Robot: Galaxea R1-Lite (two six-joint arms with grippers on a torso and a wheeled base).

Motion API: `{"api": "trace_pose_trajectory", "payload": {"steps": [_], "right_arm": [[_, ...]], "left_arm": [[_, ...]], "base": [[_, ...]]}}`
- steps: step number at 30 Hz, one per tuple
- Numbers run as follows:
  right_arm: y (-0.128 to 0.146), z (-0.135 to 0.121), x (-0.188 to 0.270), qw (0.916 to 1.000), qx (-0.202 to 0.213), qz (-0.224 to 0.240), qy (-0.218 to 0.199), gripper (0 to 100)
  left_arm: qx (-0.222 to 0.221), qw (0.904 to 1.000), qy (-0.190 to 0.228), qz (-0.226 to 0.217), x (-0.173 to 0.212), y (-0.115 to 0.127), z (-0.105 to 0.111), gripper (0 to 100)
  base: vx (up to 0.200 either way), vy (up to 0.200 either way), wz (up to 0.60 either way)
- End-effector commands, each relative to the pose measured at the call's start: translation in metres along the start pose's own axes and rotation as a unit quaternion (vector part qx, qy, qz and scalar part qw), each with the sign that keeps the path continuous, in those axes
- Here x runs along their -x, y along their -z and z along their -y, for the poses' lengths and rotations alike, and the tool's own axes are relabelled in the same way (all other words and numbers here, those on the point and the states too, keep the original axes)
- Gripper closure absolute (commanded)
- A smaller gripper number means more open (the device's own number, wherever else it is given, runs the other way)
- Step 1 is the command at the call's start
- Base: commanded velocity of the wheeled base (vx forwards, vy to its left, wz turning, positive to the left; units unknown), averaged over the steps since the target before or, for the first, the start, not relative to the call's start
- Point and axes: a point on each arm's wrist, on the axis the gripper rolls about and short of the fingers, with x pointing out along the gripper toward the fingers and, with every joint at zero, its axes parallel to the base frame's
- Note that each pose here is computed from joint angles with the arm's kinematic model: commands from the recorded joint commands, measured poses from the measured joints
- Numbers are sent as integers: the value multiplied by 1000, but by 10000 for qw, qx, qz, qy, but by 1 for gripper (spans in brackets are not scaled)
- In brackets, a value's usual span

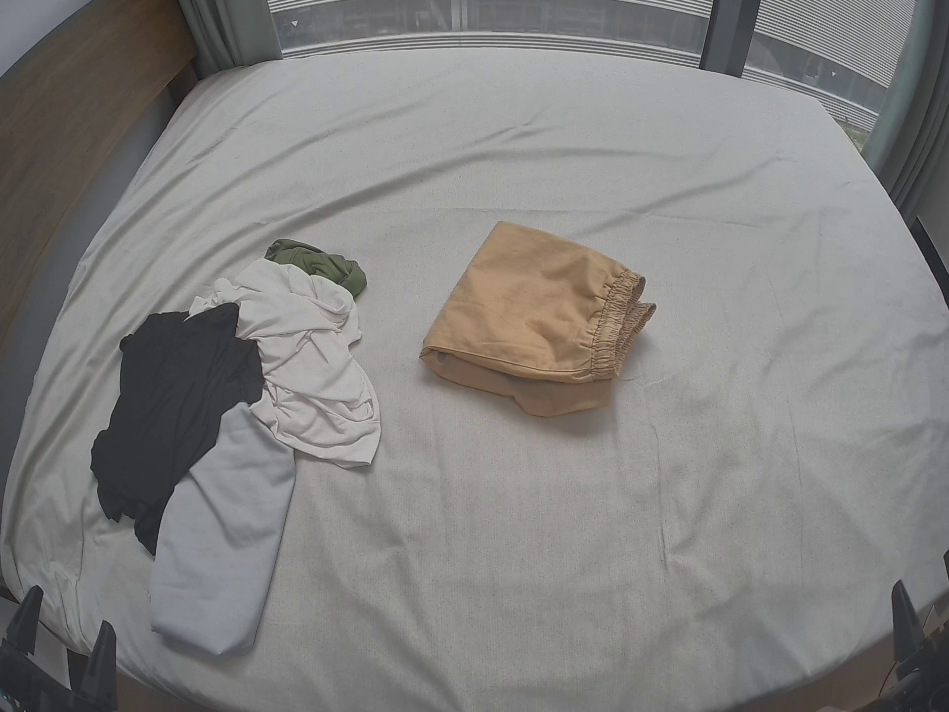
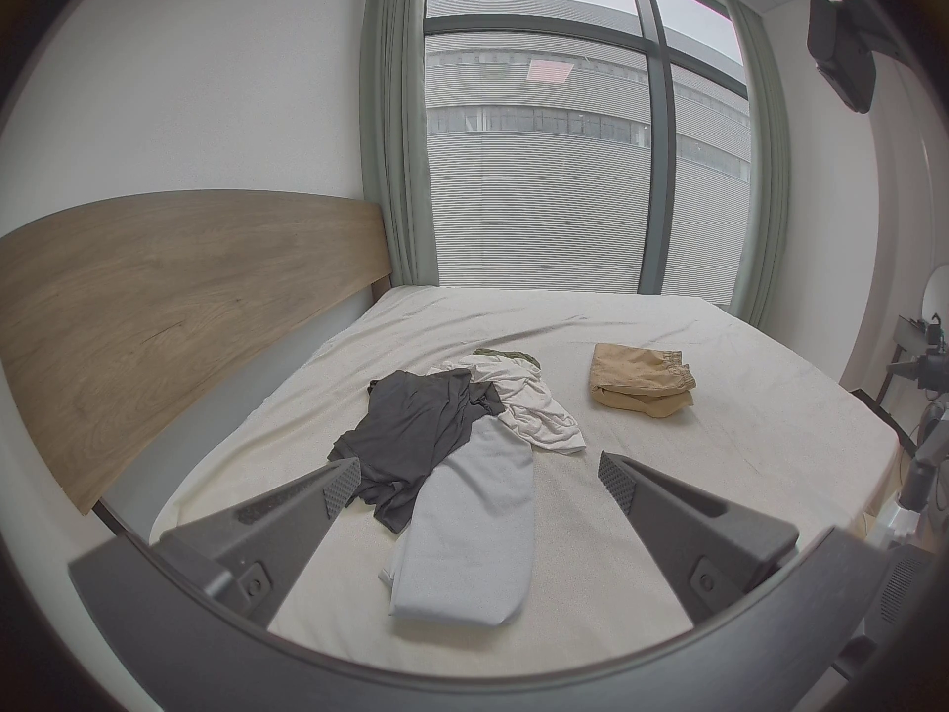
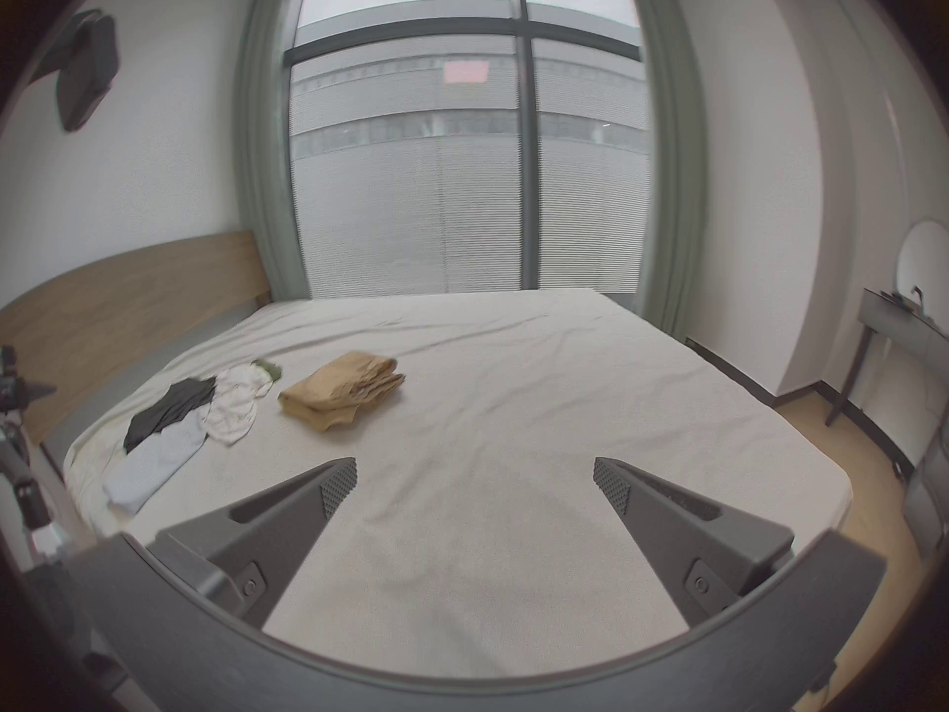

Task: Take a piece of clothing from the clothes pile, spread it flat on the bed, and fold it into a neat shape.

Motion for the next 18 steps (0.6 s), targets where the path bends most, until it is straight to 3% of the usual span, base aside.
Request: {"api": "trace_pose_trajectory", "payload": {"steps": [1,6,18], "right_arm": [[5,0,-1,10000,18,-73,-24,0],[5,0,-1,9999,56,-58,-71,0],[5,-1,0,9998,78,-66,-148,0]], "left_arm": [[-25,10000,6,-33,0,5,0,0],[22,9998,197,-74,-1,5,1,0],[-39,9997,221,-11,0,5,1,0]], "base": [[0,0,0],[0,0,0],[0,0,0]]}}
